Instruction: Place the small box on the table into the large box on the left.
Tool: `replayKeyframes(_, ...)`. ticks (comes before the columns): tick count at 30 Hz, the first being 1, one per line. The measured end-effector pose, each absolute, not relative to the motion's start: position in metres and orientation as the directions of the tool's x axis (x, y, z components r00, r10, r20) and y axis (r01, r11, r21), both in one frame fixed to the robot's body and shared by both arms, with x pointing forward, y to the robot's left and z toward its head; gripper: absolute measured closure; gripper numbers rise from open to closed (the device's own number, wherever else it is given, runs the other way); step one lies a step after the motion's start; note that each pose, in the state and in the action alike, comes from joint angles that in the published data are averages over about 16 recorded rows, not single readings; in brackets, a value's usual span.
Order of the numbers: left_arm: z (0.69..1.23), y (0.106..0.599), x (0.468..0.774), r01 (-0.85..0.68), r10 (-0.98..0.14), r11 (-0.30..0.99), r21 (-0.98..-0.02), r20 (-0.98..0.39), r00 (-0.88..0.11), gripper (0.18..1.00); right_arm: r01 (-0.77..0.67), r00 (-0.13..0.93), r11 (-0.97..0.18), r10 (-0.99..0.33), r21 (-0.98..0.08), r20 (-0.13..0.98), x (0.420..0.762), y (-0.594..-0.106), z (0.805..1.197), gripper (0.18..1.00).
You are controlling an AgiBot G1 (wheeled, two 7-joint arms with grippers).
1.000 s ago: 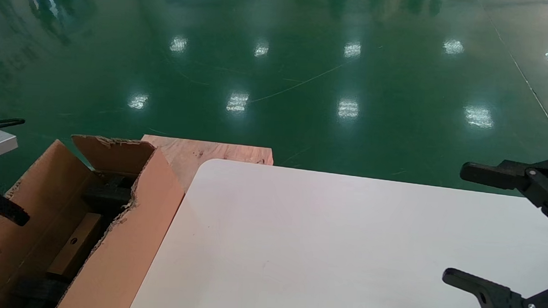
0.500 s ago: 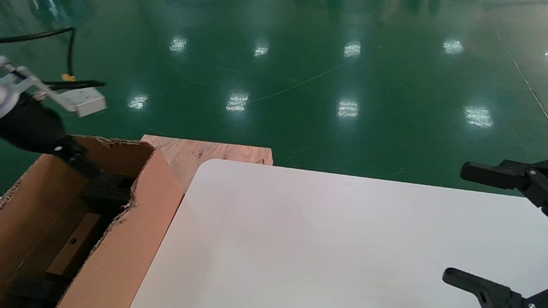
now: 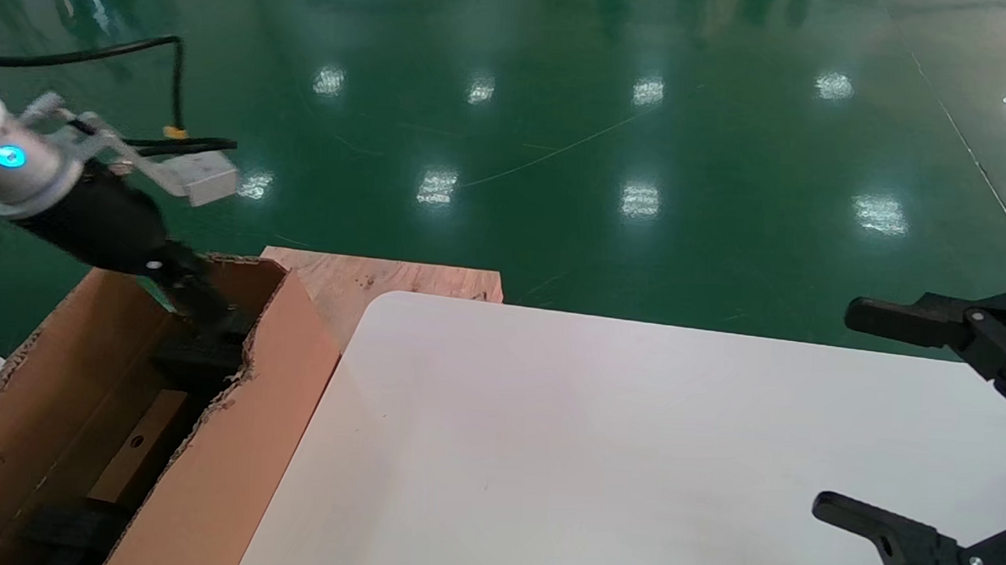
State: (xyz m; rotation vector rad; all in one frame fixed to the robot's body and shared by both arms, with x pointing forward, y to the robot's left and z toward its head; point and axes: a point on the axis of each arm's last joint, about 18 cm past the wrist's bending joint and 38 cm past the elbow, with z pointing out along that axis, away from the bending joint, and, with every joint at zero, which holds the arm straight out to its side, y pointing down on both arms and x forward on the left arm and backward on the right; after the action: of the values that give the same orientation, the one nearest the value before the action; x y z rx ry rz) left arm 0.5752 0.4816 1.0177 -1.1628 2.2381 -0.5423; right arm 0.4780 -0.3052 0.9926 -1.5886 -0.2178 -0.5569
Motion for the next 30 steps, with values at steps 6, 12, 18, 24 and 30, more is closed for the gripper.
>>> replayKeyframes(6,1.000,0.444,0.586,-0.515,-0.768,0.591,-0.621,-0.238,-0.595,0.184,0.461,0.860,-0.108,-0.190,-0.881,0.473,0.478,-0.305,0.993,0.178)
replayKeyframes(12,0.984,0.404,0.590,-0.396,-0.674,0.614,-0.683,-0.193,-0.713,0.184,0.461,0.860,-0.108,-0.190,-0.881,0.473,0.478,-0.305,0.993,0.178)
replayKeyframes(18,0.974,0.369,0.588,-0.273,-0.571,0.604,-0.749,-0.168,-0.804,0.184,0.461,0.860,-0.108,-0.190,-0.881,0.473,0.478,-0.305,0.993,0.178)
replayKeyframes(24,0.969,0.341,0.580,-0.150,-0.469,0.563,-0.813,-0.165,-0.868,0.184,0.461,0.860,-0.108,-0.190,-0.881,0.473,0.478,-0.305,0.993,0.178)
replayKeyframes(30,0.969,0.319,0.567,-0.030,-0.376,0.498,-0.867,-0.184,-0.908,0.184,0.461,0.860,-0.108,-0.190,-0.881,0.473,0.478,-0.305,0.993,0.178)
